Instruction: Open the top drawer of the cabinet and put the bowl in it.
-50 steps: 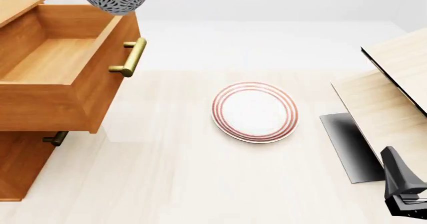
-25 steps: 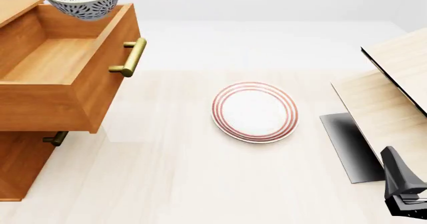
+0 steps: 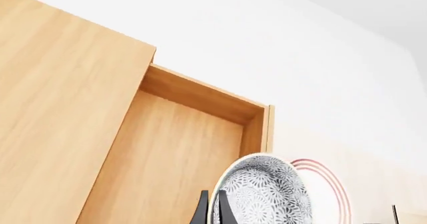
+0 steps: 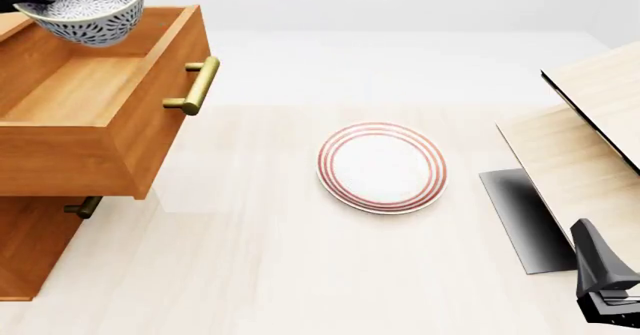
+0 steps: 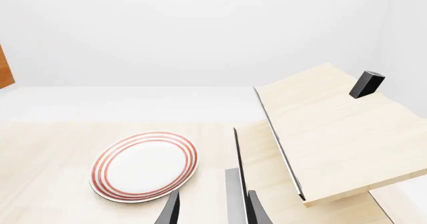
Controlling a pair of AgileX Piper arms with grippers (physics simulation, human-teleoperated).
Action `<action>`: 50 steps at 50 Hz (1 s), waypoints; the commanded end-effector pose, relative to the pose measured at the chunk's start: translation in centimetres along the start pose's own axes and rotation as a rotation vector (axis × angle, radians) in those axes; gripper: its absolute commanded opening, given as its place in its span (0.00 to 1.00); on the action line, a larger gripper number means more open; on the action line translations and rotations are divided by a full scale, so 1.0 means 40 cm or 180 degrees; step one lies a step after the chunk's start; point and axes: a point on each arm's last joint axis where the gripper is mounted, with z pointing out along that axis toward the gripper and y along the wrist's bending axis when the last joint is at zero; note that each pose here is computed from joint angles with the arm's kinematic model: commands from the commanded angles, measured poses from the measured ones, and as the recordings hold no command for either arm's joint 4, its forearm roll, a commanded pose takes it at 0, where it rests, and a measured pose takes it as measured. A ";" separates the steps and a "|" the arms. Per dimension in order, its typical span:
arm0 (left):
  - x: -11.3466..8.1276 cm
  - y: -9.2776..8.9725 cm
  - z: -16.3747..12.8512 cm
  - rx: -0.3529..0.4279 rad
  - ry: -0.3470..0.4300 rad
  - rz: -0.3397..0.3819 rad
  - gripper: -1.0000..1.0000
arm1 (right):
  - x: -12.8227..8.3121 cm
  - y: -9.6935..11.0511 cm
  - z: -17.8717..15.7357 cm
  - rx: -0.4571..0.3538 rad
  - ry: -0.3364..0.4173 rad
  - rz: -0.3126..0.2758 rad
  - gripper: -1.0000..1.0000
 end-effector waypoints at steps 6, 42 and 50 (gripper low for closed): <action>0.014 0.052 -0.012 -0.0172 -0.0077 -0.0164 0.00 | 0.000 0.000 0.000 0.0000 0.0000 0.0002 1.00; 0.008 0.104 0.065 -0.0381 -0.0076 -0.0338 0.00 | 0.000 0.000 0.000 0.0000 0.0001 0.0002 1.00; 0.008 0.103 0.080 -0.0376 -0.0053 -0.0332 0.00 | 0.000 0.000 0.000 0.0000 0.0001 0.0003 1.00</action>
